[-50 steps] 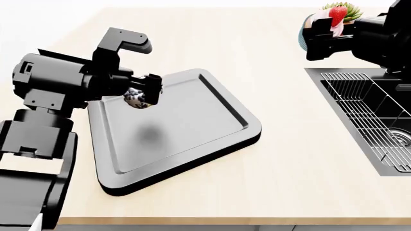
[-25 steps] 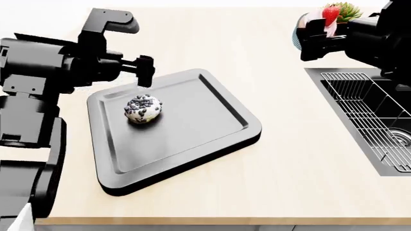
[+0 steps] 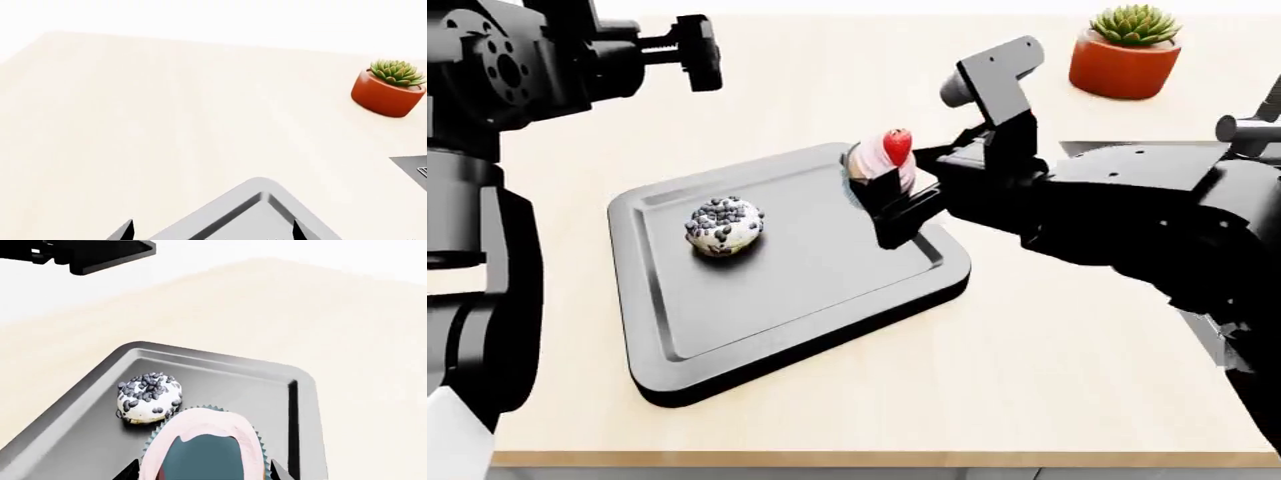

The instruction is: Move the dessert items from the plate to the tray.

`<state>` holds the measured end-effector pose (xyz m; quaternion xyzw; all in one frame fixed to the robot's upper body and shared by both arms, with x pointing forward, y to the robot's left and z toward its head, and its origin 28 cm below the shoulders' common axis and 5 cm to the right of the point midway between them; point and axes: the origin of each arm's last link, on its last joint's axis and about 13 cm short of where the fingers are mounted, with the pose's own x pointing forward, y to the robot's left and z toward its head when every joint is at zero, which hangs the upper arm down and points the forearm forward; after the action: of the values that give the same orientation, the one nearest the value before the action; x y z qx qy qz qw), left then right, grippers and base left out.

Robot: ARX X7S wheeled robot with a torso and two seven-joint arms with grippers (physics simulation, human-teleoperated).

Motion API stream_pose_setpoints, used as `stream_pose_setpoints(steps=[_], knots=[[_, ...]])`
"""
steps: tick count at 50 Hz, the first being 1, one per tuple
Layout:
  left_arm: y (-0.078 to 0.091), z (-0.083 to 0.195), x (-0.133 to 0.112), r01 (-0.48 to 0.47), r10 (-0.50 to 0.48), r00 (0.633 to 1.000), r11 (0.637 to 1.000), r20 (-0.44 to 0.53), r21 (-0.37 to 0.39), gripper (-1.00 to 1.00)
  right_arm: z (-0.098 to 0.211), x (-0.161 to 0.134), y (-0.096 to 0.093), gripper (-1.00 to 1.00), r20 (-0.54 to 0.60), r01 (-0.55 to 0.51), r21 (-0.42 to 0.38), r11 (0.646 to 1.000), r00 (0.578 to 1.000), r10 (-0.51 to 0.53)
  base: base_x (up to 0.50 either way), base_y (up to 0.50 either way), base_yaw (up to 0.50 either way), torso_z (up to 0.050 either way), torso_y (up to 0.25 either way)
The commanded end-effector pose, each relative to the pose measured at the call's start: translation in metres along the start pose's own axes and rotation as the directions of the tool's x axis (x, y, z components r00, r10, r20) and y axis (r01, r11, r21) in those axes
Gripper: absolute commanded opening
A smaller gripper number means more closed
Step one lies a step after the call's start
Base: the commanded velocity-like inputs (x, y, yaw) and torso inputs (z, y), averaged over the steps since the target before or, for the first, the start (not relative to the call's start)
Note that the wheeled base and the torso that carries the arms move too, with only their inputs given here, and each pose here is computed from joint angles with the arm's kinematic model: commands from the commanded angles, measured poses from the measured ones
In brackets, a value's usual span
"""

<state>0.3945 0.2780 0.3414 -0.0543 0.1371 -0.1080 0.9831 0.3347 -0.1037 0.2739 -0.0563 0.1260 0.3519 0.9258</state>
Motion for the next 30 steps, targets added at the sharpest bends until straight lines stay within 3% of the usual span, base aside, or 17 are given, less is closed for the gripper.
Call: stream_pose_setpoints(steps=[1,14,24,25,30], knots=[[-0.002,-0.006,-0.002,0.001,-0.001,1.000,1.000,-0.007,0.001,1.00,-0.007,0.044,0.023,-1.00,-0.020,-0.156,0.034,0.987,0.987,0.156,0.00,0.00,0.00,0.000,0.000],[-0.004,-0.008,-0.003,0.002,-0.002,1.000,1.000,-0.015,0.008,1.00,-0.017,0.080,0.014,-1.00,-0.226,-0.119,0.115,0.986,0.963,0.143,0.00,0.00,0.00,0.000,0.000],[0.003,-0.007,-0.001,-0.002,0.001,1.000,1.000,-0.011,-0.005,1.00,-0.017,0.091,0.009,-1.00,-0.251,-0.107,0.120,0.987,0.959,0.134,0.00,0.00,0.00,0.000,0.000],[0.003,-0.007,0.000,-0.002,0.002,1.000,1.000,-0.011,-0.006,1.00,-0.017,0.091,0.009,1.00,-0.251,-0.109,0.117,0.987,0.959,0.136,0.00,0.00,0.00,0.000,0.000],[0.005,-0.008,0.001,-0.001,0.001,1.000,1.000,-0.011,-0.009,1.00,-0.016,0.091,0.009,1.00,-0.239,-0.117,0.106,0.987,0.961,0.140,0.00,0.00,0.00,0.000,0.000]])
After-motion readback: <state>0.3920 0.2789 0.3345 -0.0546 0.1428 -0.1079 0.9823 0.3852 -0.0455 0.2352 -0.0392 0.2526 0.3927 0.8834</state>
